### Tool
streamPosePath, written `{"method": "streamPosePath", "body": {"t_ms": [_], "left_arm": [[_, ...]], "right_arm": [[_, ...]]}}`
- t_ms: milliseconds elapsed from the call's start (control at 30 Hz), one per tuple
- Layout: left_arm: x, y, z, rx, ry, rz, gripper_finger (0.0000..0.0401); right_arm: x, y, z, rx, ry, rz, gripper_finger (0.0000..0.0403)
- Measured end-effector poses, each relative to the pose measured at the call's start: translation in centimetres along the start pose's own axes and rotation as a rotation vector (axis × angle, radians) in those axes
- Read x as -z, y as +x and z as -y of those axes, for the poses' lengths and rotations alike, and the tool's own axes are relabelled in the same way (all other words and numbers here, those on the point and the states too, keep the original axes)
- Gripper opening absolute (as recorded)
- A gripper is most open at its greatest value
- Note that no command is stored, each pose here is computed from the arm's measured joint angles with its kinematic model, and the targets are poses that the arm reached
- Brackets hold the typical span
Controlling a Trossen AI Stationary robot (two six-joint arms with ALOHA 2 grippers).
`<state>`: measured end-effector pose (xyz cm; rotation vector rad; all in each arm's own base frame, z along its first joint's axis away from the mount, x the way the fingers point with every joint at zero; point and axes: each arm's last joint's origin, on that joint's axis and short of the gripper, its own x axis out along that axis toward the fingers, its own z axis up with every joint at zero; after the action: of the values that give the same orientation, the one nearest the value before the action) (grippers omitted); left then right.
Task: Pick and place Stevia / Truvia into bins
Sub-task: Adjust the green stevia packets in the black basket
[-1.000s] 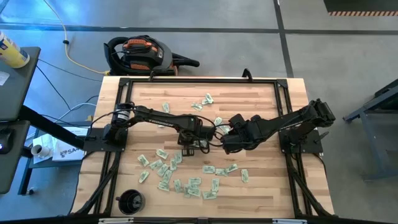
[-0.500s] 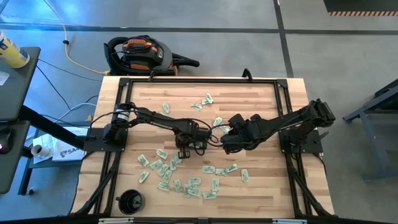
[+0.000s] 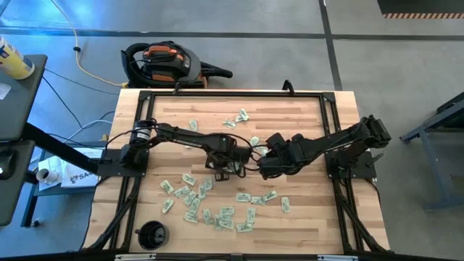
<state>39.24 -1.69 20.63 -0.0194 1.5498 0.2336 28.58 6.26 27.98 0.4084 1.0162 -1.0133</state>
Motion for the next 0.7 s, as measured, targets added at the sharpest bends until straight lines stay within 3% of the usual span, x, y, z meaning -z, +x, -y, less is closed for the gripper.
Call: {"method": "streamPosePath", "body": {"t_ms": [300, 567, 700], "left_arm": [[-0.3, 1.6, 0.2, 0.011, -0.001, 0.06, 0.0023], [0.1, 2.4, 0.0, 0.01, 0.015, 0.033, 0.0076], [0.2, 2.3, -0.1, 0.015, 0.022, 0.018, 0.0061]], "right_arm": [[0.1, 0.0, 0.0, -0.004, 0.0, -0.012, 0.0169], [0.0, 0.0, 0.0, 0.006, -0.004, 0.016, 0.0169], [-0.1, 0.0, 0.0, 0.006, -0.005, 0.018, 0.0169]]}}
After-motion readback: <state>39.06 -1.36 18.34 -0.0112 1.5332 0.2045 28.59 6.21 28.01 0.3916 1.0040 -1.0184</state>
